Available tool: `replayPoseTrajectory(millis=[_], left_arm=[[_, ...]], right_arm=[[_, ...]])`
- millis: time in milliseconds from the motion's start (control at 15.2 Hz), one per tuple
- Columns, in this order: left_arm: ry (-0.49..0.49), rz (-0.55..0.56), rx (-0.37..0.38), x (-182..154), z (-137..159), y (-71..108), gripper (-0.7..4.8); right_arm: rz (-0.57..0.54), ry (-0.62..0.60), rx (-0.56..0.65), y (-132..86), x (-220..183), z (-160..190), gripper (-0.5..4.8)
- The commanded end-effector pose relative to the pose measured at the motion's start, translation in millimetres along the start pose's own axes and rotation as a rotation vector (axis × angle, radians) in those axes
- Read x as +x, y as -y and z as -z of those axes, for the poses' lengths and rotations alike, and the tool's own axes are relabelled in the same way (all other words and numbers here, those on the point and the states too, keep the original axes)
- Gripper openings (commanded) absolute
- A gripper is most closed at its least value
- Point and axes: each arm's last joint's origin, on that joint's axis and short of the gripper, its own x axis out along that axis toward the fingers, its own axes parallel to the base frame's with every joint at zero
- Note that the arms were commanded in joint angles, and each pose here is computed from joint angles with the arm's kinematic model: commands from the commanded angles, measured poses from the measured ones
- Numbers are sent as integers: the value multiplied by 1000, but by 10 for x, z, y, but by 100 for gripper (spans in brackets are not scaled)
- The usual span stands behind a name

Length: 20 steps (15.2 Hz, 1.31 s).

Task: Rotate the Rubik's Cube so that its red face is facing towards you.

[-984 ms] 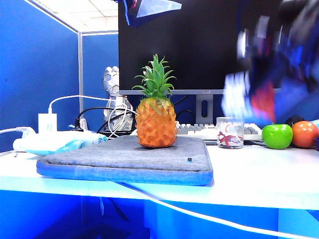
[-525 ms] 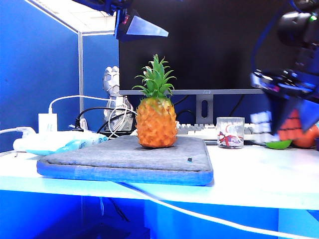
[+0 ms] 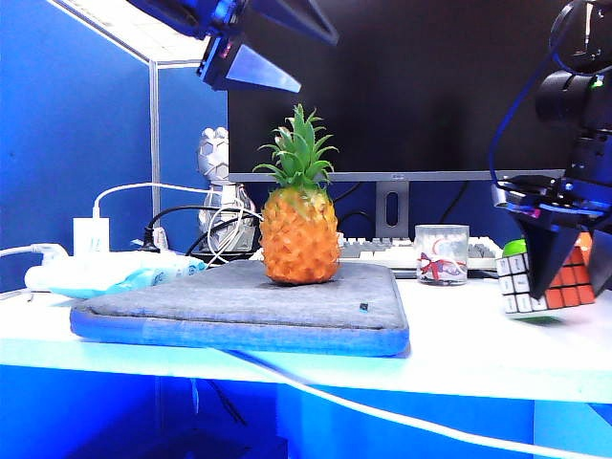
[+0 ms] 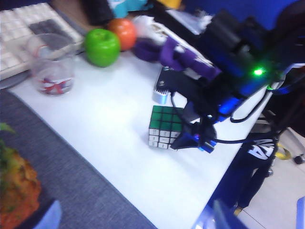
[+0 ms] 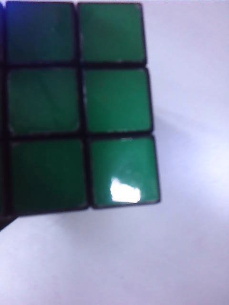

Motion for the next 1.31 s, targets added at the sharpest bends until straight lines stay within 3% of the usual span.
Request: replayPoseTrajectory(millis=[66, 394, 459, 525, 1049, 1312], left_arm=[[21, -22, 15, -14, -40, 10, 421], [22, -23, 15, -14, -41, 10, 421], [22, -23, 15, -14, -41, 10, 421], [22, -22, 15, -14, -42, 10, 421], [24, 34, -7, -14, -42, 26, 421], [24, 34, -8, -14, -41, 26, 421]], right_arm=[[0, 28, 0, 8, 19, -43, 5], [9, 17, 2, 20, 65, -43, 291], [9, 19, 2, 20, 65, -45, 432], [10, 20, 2, 21, 65, -46, 479], [44, 114, -53, 40, 8, -194, 479], [26, 25, -63, 79, 87, -465, 479]])
